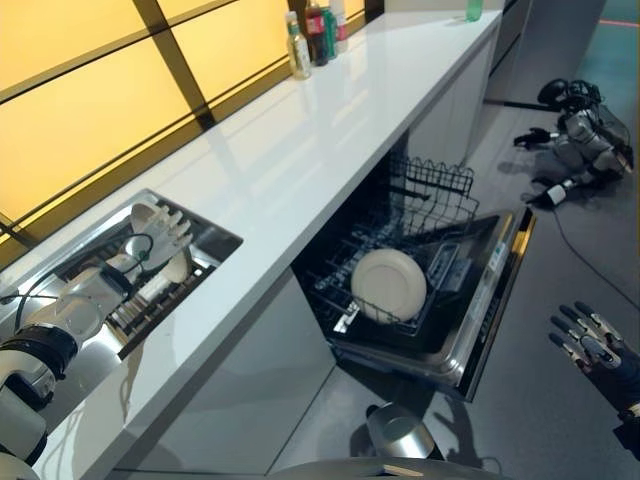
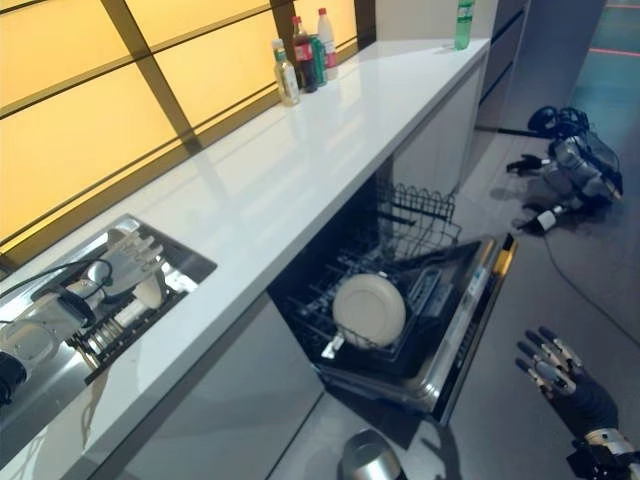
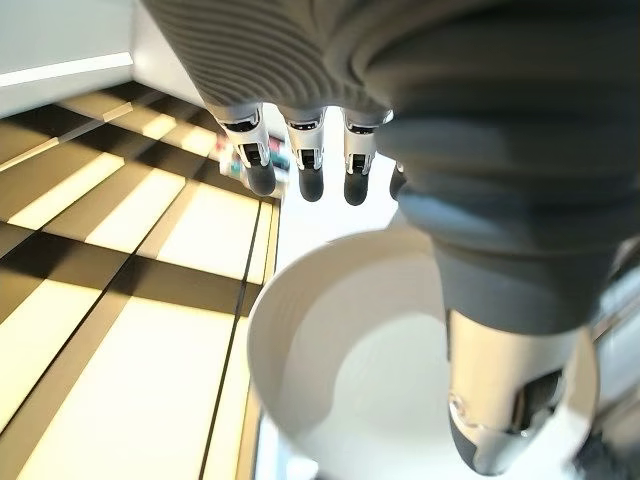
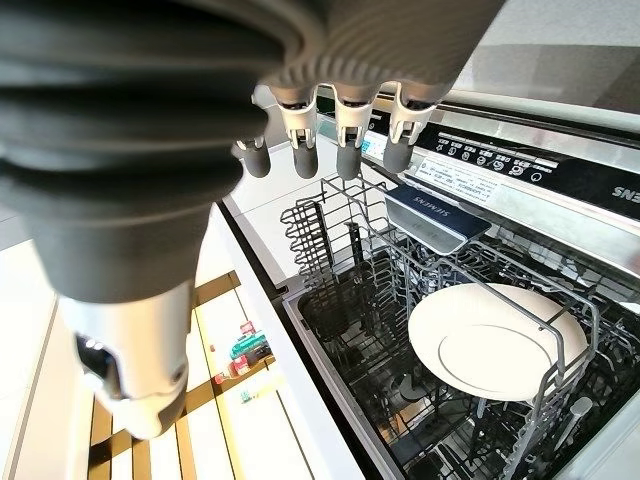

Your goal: Pick up plates and place into dishwasher.

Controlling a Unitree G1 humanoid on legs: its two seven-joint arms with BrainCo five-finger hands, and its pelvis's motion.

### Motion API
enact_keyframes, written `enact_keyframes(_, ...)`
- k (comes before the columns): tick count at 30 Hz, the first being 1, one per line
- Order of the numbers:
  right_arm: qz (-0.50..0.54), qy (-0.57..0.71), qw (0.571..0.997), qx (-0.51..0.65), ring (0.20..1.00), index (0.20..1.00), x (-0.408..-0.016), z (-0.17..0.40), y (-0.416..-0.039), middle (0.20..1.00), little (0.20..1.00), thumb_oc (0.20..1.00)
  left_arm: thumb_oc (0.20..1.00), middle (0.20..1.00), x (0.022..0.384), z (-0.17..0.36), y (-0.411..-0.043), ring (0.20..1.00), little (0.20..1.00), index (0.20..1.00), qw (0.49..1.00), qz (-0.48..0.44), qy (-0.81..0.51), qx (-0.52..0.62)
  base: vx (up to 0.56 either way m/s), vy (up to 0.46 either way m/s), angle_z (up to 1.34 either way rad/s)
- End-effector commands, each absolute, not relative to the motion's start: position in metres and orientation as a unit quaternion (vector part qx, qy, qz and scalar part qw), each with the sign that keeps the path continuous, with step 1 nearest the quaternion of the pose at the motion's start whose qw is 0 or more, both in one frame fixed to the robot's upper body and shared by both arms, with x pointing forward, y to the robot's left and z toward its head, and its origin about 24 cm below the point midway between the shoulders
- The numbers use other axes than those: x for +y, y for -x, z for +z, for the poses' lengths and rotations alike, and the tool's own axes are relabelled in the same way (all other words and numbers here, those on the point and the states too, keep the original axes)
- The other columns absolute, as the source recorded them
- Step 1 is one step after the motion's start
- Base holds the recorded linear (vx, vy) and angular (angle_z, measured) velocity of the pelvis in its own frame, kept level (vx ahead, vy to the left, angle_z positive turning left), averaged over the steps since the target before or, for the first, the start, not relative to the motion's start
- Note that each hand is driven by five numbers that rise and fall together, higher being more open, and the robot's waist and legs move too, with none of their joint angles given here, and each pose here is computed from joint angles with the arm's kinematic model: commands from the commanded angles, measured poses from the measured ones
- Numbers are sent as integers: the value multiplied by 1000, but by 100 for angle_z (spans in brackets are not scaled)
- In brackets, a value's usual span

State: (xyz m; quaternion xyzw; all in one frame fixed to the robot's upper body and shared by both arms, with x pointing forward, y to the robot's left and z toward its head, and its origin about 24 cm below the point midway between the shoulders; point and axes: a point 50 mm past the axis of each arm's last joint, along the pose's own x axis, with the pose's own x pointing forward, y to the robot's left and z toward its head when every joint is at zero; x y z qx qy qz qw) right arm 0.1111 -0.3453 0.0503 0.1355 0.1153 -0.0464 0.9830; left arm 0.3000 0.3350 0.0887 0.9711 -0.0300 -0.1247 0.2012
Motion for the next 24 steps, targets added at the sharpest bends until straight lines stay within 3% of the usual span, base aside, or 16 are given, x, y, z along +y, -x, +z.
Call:
enact_keyframes(1,-10,-120,990,78,1000,1000,-340,77,-120,1000,1000,1000,1000,1000,358,97,-295,1000,1000,1000,192,-81,-977,41,0,0,0)
enact_keyframes(3,-8,-119,990,78,1000,1000,-339,77,-121,1000,1000,1000,1000,1000,360,93,-294,1000,1000,1000,194,-83,-976,57,0,0,0)
enact_keyframes(4,-8,-119,990,78,1000,1000,-339,78,-122,1000,1000,1000,887,887,360,91,-294,887,887,887,198,-84,-975,63,0,0,0)
enact_keyframes(5,-7,-119,990,78,1000,1000,-338,79,-122,1000,1000,1000,391,391,361,86,-293,391,391,391,199,-91,-973,76,0,0,0)
enact_keyframes(6,-6,-119,990,78,1000,1000,-337,80,-123,1000,1000,1000,200,200,362,83,-291,200,200,200,202,-93,-972,79,0,0,0)
enact_keyframes(24,-7,-121,989,81,1000,1000,-340,85,-122,1000,1000,1000,200,200,364,65,-276,200,200,200,217,-84,-971,51,1,14,1)
